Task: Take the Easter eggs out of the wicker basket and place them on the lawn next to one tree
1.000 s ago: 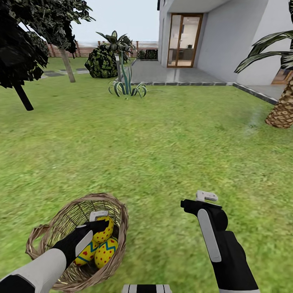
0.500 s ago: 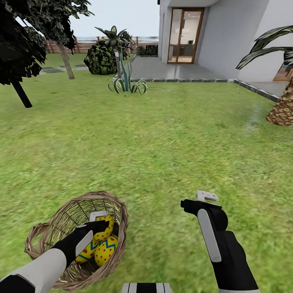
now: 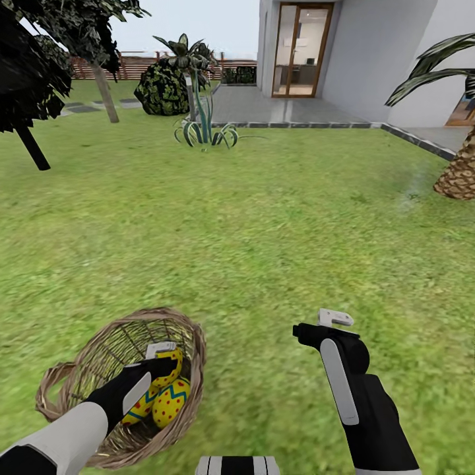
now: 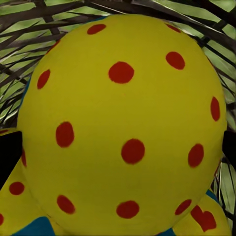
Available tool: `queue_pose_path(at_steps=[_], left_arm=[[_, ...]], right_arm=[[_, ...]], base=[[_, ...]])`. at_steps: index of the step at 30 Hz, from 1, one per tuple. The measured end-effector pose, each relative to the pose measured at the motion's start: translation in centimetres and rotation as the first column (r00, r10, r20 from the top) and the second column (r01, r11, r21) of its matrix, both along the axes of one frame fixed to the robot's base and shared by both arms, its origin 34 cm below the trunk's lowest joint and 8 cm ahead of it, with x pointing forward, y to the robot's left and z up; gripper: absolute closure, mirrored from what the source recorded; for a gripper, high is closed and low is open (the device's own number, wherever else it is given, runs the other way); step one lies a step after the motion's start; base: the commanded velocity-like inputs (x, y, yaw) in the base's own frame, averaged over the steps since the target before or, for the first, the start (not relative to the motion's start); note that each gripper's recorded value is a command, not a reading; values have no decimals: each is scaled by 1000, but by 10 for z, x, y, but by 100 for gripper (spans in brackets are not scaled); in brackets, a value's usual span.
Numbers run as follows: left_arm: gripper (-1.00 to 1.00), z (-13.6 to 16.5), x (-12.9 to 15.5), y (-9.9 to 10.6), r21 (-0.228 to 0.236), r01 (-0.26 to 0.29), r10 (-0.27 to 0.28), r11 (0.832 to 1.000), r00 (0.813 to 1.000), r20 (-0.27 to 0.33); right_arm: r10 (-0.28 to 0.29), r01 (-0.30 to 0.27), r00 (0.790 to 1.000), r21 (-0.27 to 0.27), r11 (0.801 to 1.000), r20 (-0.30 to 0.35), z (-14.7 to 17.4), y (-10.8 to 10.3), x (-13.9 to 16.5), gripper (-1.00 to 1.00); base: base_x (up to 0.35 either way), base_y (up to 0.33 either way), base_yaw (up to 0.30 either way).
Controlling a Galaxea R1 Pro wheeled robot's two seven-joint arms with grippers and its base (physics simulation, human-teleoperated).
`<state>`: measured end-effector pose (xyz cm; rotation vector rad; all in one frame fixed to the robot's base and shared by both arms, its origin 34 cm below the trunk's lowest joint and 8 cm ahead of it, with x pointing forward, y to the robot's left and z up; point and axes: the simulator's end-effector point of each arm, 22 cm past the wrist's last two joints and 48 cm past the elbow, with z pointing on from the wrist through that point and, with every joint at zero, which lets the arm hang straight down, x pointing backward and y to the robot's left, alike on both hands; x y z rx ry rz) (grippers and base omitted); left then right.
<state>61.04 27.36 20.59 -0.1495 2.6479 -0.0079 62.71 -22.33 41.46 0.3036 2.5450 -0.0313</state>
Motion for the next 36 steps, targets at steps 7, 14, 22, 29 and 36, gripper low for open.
queue_pose_path(at_steps=[7,14,22,29,36], left_arm=[[100,0,0,0,1,-1,1,1000,1000,0],[100,0,0,0,0,-1,1,1000,1000,0],[100,0,0,0,0,-1,1,1000,1000,0],[100,0,0,1,0,-18,18,1000,1000,0],[100,1,-3,5,6,-21,21,1000,1000,-14]], right_arm=[[0,0,1000,0,1000,0,0,0,0,-100],[0,0,1000,0,1000,0,0,0,0,-100],[0,0,1000,0,1000,0,0,0,0,-100],[0,0,1000,0,1000,0,0,0,0,-100],[0,0,1000,0,1000,8,5,0,1,-100]], base=[[0,0,0],[0,0,0],[0,0,0],[0,0,0],[0,0,0]])
